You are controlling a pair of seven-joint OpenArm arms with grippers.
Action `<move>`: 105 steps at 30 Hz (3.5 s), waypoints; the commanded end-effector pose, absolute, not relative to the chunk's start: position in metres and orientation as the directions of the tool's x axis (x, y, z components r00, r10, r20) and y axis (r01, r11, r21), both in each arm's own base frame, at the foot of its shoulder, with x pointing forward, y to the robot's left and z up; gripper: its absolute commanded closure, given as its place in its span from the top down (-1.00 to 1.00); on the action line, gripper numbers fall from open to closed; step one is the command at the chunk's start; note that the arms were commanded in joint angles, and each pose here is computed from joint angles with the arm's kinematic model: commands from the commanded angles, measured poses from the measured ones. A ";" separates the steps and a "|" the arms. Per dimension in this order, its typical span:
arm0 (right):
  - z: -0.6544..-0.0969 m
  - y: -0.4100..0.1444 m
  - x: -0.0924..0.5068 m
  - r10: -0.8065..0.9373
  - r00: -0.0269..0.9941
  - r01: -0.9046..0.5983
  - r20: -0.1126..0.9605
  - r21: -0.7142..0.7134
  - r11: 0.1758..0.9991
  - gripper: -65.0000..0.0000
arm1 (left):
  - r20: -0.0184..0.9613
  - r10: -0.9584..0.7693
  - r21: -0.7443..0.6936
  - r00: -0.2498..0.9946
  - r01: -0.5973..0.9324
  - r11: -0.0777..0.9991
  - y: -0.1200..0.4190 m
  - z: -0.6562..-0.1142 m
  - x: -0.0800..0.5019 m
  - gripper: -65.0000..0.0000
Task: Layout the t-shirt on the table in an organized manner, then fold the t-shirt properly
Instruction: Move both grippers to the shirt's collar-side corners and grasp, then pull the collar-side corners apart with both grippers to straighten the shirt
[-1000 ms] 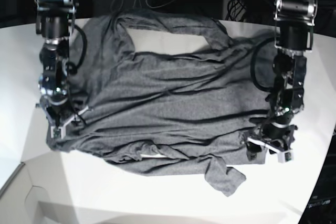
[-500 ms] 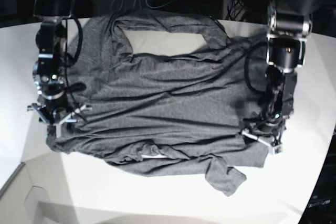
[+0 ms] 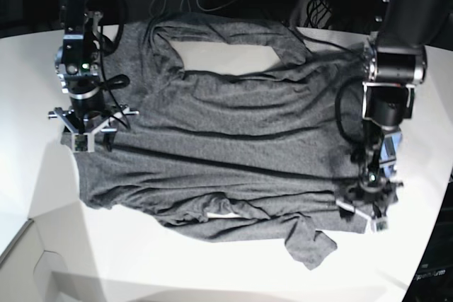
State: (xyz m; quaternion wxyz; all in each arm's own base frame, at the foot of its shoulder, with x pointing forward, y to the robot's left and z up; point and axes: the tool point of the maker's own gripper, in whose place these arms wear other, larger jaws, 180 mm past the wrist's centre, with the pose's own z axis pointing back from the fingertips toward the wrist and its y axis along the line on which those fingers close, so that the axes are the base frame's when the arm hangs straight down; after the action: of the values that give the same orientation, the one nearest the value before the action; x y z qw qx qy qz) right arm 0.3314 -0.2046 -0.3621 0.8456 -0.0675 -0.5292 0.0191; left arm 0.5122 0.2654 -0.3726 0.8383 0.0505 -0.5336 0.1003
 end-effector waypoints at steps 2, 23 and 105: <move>-0.350 -0.206 0.334 0.108 0.398 0.048 0.911 -0.138 0.989 -0.28 | 0.949 0.100 -0.036 0.298 -0.214 0.976 0.267 -0.324 0.538 0.30; -0.376 -0.195 0.292 0.084 0.473 0.040 0.877 -0.116 0.992 -0.28 | 0.824 0.169 -0.142 0.541 -0.090 0.986 0.228 -0.348 0.317 0.30; -0.303 -0.237 0.257 0.059 0.345 0.221 0.937 -0.142 0.965 -0.28 | 0.639 0.158 -0.255 0.752 0.014 0.967 0.130 -0.404 0.193 0.29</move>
State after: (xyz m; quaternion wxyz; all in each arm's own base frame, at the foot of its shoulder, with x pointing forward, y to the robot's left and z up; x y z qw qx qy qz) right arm 0.2536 -0.2356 -0.3168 0.8259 -0.1186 -0.5488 -0.0513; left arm 0.1882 0.1311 -0.4103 0.9333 -0.1202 -0.3359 0.0401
